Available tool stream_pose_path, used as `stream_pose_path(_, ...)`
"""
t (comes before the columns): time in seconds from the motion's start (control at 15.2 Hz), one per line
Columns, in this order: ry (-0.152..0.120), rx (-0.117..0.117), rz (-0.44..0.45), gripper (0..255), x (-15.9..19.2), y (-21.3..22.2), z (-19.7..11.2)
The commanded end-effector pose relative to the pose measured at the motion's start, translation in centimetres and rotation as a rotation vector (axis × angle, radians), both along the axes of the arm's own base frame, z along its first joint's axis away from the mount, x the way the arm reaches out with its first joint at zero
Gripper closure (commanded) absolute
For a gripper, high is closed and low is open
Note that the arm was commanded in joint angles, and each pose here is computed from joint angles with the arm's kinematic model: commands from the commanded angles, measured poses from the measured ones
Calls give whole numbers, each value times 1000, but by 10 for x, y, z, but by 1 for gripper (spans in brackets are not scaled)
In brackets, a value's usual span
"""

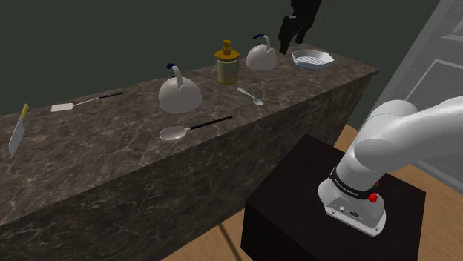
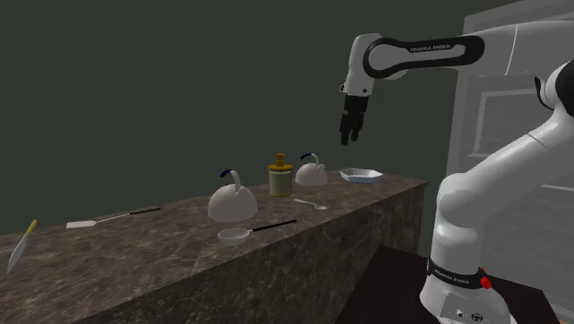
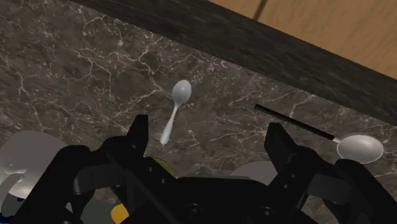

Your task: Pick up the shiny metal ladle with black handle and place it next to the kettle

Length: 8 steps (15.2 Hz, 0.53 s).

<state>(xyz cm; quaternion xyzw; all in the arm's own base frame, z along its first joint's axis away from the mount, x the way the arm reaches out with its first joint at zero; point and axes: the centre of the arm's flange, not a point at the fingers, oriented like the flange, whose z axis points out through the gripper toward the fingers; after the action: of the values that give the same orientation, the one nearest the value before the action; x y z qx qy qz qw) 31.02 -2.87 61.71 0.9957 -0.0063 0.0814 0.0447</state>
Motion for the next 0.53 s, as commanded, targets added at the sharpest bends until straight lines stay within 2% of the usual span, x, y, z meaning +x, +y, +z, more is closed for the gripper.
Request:
stream_pose_path(0.0, 0, 0, 0, 0, 0, 0, 0)
stream_pose_path(0.46, 51, -39, 277, 0, 77, 33, -45)
